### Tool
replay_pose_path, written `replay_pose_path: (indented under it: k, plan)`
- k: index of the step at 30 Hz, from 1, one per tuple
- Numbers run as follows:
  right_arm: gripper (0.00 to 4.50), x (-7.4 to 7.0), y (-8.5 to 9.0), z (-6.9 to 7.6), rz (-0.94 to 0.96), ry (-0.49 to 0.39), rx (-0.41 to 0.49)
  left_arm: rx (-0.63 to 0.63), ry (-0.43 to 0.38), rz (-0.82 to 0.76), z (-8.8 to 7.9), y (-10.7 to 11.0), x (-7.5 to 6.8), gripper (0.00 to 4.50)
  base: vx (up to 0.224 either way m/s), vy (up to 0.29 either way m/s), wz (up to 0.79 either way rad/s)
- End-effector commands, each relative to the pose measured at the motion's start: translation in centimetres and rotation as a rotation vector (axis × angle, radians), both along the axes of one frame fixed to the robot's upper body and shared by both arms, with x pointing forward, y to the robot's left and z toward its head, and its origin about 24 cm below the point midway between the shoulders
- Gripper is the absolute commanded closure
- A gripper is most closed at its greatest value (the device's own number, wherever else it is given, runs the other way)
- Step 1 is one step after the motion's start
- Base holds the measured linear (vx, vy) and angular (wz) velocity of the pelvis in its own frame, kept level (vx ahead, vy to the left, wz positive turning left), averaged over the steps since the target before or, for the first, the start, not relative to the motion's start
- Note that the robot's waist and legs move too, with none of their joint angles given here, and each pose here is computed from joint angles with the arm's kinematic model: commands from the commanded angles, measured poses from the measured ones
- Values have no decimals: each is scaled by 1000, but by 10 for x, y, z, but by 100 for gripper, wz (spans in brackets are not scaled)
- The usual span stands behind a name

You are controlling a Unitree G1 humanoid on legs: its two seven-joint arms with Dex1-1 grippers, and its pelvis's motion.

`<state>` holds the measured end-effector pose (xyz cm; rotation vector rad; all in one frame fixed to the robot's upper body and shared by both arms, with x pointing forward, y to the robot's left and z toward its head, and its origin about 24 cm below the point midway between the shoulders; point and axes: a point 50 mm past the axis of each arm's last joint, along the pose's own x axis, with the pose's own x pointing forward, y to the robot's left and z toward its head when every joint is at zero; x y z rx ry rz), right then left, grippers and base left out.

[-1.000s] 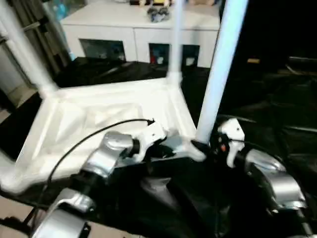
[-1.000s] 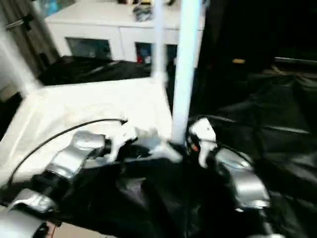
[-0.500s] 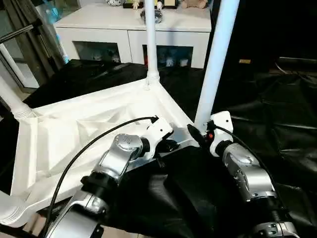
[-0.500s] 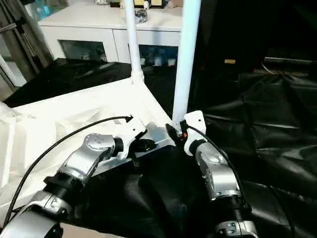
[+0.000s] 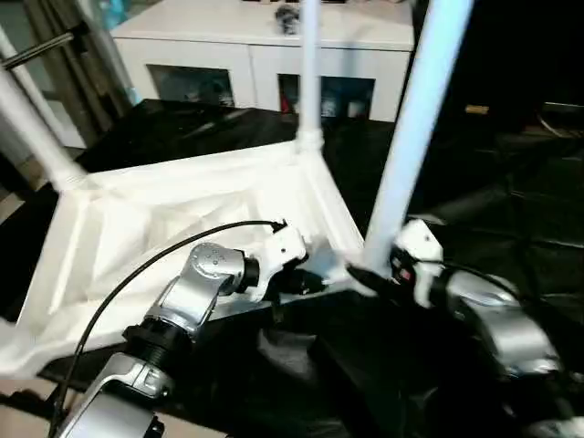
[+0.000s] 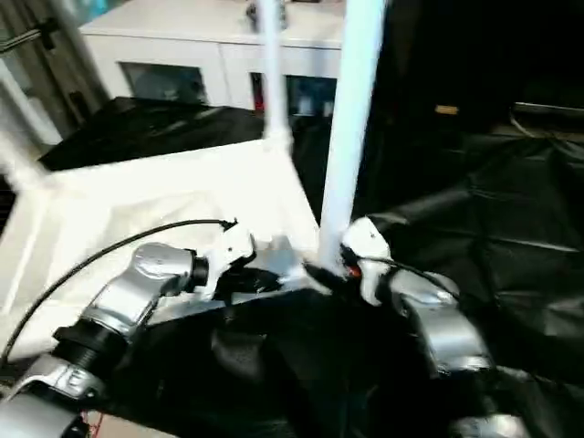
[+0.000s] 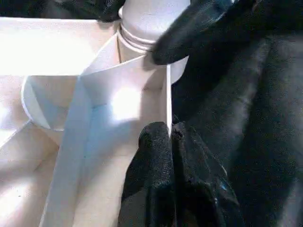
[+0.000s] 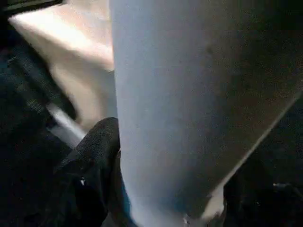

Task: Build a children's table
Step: Rotate leg to tighten

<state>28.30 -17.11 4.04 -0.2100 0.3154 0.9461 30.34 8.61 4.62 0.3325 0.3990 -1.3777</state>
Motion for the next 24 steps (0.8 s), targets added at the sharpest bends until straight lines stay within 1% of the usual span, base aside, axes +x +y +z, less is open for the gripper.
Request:
replay_pose_path:
  k: [1, 3, 7, 8, 10, 11, 12, 14, 18, 22, 24]
  plan:
    - [139, -16, 14, -15, 138, 107, 14, -16, -14, -75, 6, -7, -1, 450, 0, 0, 0]
    - [139, -20, 12, -13, 184, 125, 32, -10, -7, -101, 7, -3, -1, 450, 0, 0, 0]
    - [139, -23, 12, -10, 209, 143, 61, -11, 11, -125, 7, 2, -3, 450, 0, 0, 0]
    - [163, -24, 13, -9, 214, 146, 70, -11, 14, -129, 7, 3, -4, 450, 0, 0, 0]
    - [171, -27, 16, -8, 232, 153, 85, -8, 18, -137, 6, 4, -4, 450, 0, 0, 0]
    - [171, -27, 16, -8, 234, 154, 86, -8, 19, -137, 6, 4, -4, 450, 0, 0, 0]
    - [184, -28, 16, -8, 239, 157, 88, -9, 20, -137, 6, 5, -4, 450, 0, 0, 0]
    - [190, -30, 17, -10, 241, 168, 94, -15, 22, -130, 6, 5, -4, 450, 0, 0, 0]
    - [190, -33, 19, -13, 236, 189, 112, -27, 20, -106, 5, 2, -3, 450, 0, 0, 0]
    - [190, -35, 23, -20, 175, 196, 131, -27, 9, -50, 2, -2, -2, 450, 0, 0, 0]
    - [191, -29, 24, -23, 61, 167, 141, -24, -6, 12, 1, -7, 2, 450, 0, 0, 0]
